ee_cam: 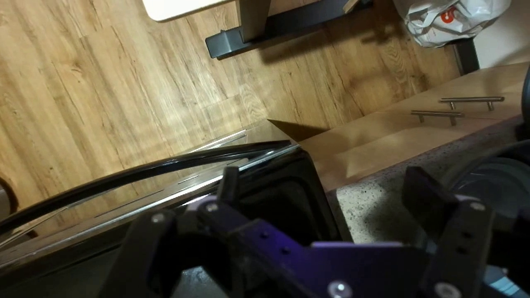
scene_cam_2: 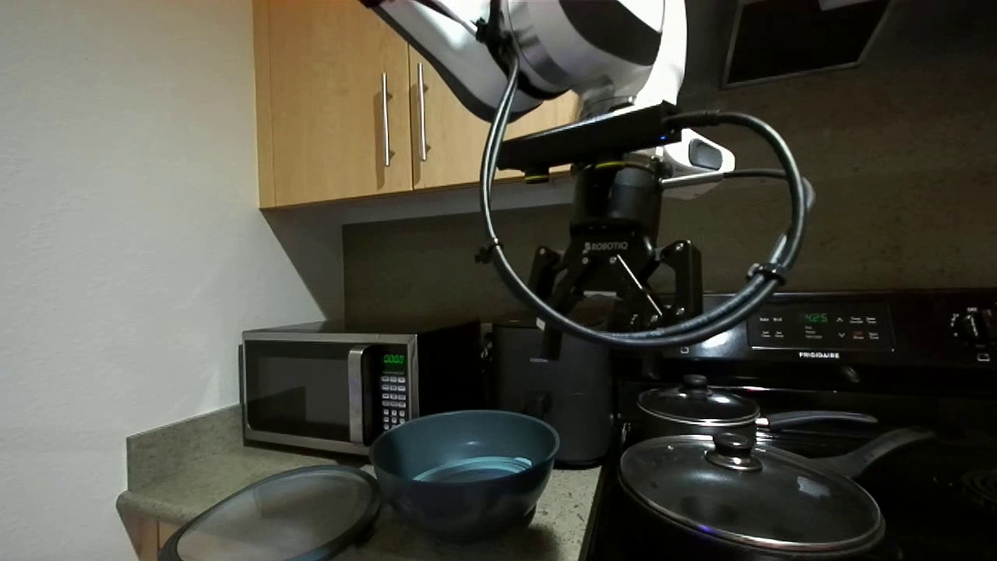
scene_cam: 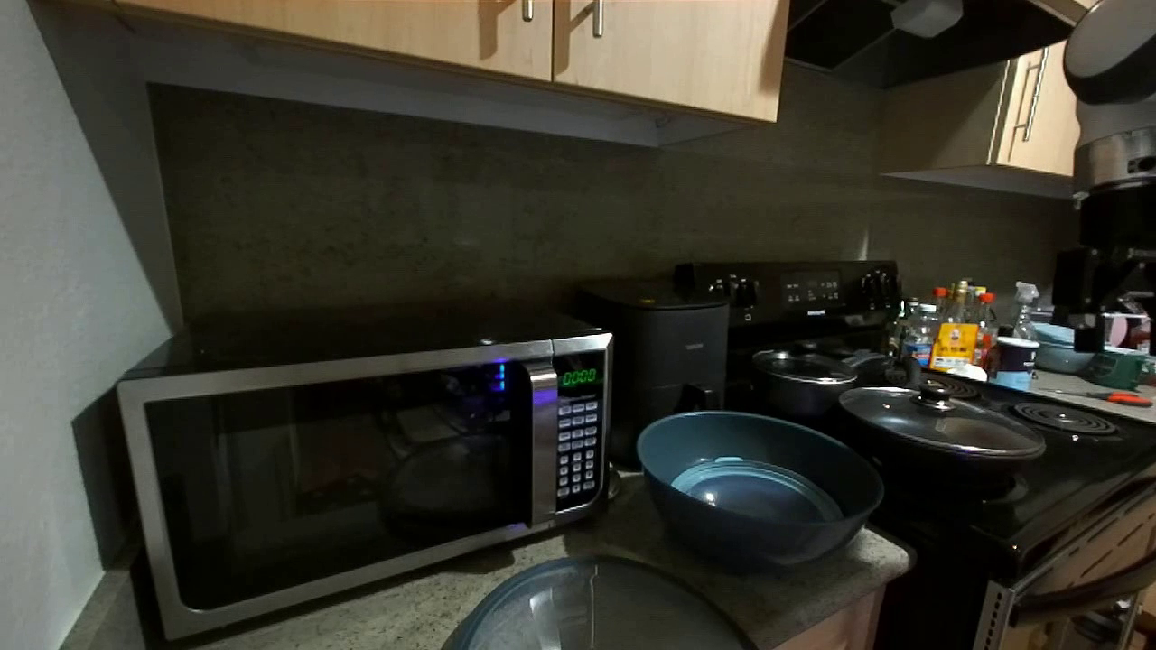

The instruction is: Remove the lid from the pot and put it inside the bowl

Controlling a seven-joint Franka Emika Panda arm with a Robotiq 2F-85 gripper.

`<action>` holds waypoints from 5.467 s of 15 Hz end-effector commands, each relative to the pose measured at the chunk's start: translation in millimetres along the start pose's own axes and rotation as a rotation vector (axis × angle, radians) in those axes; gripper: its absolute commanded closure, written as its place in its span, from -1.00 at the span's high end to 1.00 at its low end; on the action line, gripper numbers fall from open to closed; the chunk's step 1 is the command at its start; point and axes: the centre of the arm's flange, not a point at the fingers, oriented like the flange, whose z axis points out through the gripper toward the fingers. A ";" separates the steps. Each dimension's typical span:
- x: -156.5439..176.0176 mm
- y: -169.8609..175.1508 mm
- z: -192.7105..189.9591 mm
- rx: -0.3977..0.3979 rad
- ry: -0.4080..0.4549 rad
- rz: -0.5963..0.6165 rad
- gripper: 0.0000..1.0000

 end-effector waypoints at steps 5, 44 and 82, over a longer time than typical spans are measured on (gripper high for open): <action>41.2 21.0 1.7 0.067 0.070 0.141 1.00; 244.8 88.5 55.1 -0.079 -0.123 -0.169 1.00; 295.2 17.0 77.3 -0.099 -0.007 -0.131 1.00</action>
